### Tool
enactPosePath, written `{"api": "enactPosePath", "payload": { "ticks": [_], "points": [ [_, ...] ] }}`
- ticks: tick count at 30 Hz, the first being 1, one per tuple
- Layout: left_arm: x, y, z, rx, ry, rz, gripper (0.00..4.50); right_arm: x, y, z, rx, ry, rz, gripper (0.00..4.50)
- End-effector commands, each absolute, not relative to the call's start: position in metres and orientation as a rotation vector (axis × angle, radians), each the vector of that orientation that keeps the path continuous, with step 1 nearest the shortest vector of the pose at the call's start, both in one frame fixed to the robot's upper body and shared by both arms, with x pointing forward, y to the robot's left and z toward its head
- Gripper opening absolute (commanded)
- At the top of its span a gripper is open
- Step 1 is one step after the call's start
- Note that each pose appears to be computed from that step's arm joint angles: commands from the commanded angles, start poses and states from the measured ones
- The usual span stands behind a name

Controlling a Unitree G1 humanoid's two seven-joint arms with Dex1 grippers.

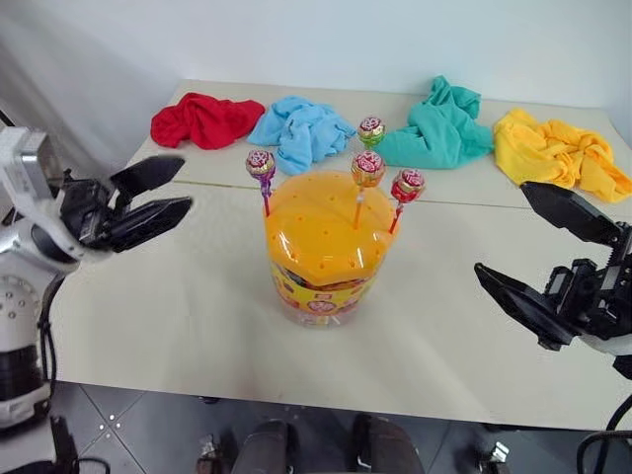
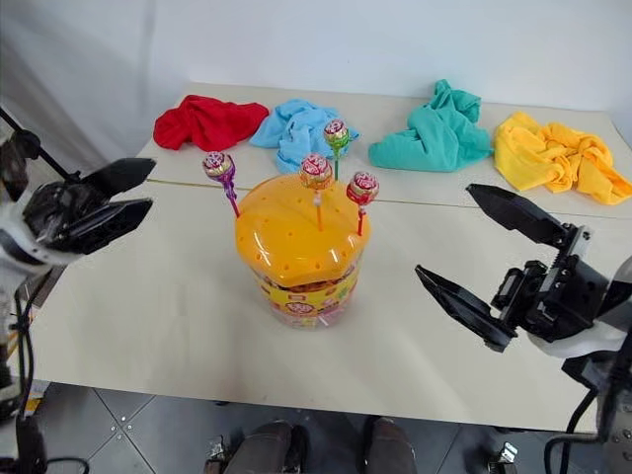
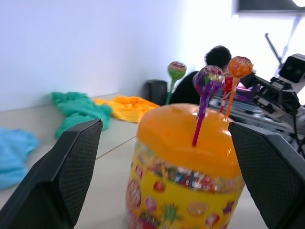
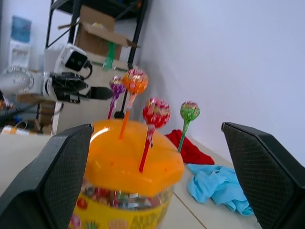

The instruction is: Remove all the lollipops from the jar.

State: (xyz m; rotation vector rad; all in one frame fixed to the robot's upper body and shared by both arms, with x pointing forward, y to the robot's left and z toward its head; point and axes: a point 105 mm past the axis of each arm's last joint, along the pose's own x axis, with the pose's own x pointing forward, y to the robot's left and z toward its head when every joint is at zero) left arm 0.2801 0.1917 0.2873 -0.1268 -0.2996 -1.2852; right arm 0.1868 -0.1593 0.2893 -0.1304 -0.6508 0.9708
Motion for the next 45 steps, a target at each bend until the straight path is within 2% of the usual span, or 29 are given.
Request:
{"api": "enactPosePath", "payload": {
  "ticks": [1, 3, 6, 14, 20, 26, 28, 30, 32, 34, 35, 40, 43, 45],
  "points": [
    [0.279, 0.171, 0.291, -0.063, -0.293, -1.395, 4.48, 0.176, -0.143, 0.295, -0.126, -0.682, 1.014, 4.50],
    [0.285, 0.163, 0.288, -0.033, -0.285, -1.408, 4.48, 0.176, -0.141, 0.293, -0.128, -0.671, 1.010, 4.50],
    [0.288, 0.155, 0.289, -0.050, -0.288, -1.447, 3.96, 0.178, -0.141, 0.292, -0.130, -0.670, 0.998, 4.50],
    [0.282, 0.151, 0.290, -0.133, -0.230, -1.524, 1.68, 0.175, -0.141, 0.289, -0.122, -0.655, 0.993, 4.50],
    [0.281, 0.150, 0.309, -0.234, -0.322, -1.545, 0.02, 0.175, -0.140, 0.286, -0.092, -0.643, 0.996, 4.50],
    [0.292, 0.172, 0.349, -0.503, -0.485, -1.411, 0.02, 0.173, -0.130, 0.280, -0.094, -0.610, 1.110, 4.50],
    [0.324, 0.214, 0.318, -0.432, -0.265, -1.076, 0.02, 0.165, -0.118, 0.261, -0.209, -0.510, 1.311, 4.50],
    [0.335, 0.247, 0.284, -0.351, -0.061, -0.859, 0.02, 0.160, -0.116, 0.249, -0.261, -0.437, 1.430, 4.50],
    [0.329, 0.261, 0.258, -0.275, 0.067, -0.794, 0.02, 0.159, -0.119, 0.244, -0.290, -0.417, 1.459, 4.50],
    [0.305, 0.288, 0.204, -0.197, 0.335, -0.684, 0.02, 0.166, -0.127, 0.234, -0.316, -0.377, 1.473, 4.50],
    [0.296, 0.295, 0.191, -0.192, 0.408, -0.656, 0.02, 0.167, -0.130, 0.231, -0.323, -0.367, 1.476, 4.50],
    [0.263, 0.300, 0.154, -0.116, 0.582, -0.594, 0.02, 0.179, -0.143, 0.219, -0.332, -0.316, 1.454, 4.50],
    [0.257, 0.302, 0.144, -0.092, 0.606, -0.570, 0.70, 0.186, -0.149, 0.219, -0.314, -0.310, 1.410, 4.50],
    [0.253, 0.306, 0.139, -0.065, 0.619, -0.568, 1.32, 0.191, -0.152, 0.223, -0.276, -0.315, 1.365, 4.50]
  ]
}}
